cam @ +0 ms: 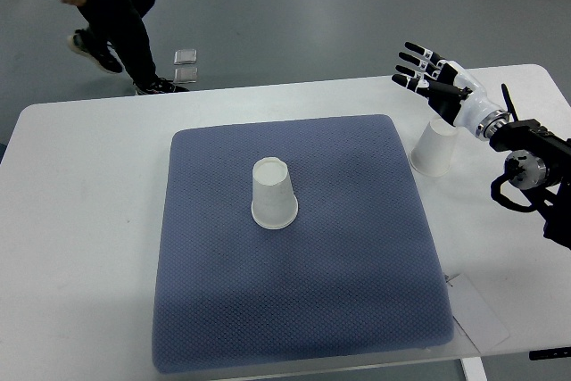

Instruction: Stack paper cups

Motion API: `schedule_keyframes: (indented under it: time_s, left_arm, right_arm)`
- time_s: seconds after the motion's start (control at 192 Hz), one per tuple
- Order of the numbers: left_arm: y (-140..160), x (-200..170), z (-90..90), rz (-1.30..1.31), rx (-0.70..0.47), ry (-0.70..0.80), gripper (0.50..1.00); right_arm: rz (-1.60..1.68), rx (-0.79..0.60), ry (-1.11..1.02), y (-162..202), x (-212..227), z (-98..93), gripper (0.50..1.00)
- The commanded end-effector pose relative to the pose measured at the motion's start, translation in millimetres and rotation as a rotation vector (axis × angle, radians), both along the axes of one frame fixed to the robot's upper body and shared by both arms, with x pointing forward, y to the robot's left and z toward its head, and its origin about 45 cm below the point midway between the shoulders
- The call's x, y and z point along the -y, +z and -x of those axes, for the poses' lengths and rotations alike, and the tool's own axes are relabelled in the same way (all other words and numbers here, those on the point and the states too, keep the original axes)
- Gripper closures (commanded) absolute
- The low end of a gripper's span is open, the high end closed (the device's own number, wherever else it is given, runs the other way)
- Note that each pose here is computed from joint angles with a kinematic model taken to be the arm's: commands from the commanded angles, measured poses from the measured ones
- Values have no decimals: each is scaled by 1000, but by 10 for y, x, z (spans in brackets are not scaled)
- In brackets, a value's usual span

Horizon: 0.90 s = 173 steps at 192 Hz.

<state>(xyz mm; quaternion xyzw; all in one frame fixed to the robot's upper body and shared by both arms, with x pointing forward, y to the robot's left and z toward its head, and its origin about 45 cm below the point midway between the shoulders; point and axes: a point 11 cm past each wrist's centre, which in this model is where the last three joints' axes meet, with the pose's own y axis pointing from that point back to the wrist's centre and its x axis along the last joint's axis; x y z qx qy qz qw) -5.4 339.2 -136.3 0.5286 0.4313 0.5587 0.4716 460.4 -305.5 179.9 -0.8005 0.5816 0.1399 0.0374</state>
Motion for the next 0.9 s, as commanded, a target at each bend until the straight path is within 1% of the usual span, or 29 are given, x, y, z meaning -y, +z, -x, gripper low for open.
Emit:
schedule_keyframes:
  time_s: [0.0,0.25,0.343,0.894]
  left_arm:
    - [1,-5,-2,-1,1,1,500]
    - [5,-33,-15,-10,5,2,500]
    - [5,-49,33,-15,-3,1,500]
    - [4,-38,33,-12,-3,1,500]
  right_arm:
    - [-1,1,-1,2,1,-1,589]
    - [-6,4,-1,13,3,-4,589]
    - [-10,8,-4,22,14,-7,589]
    - [-27,15,19,44,7,0,589]
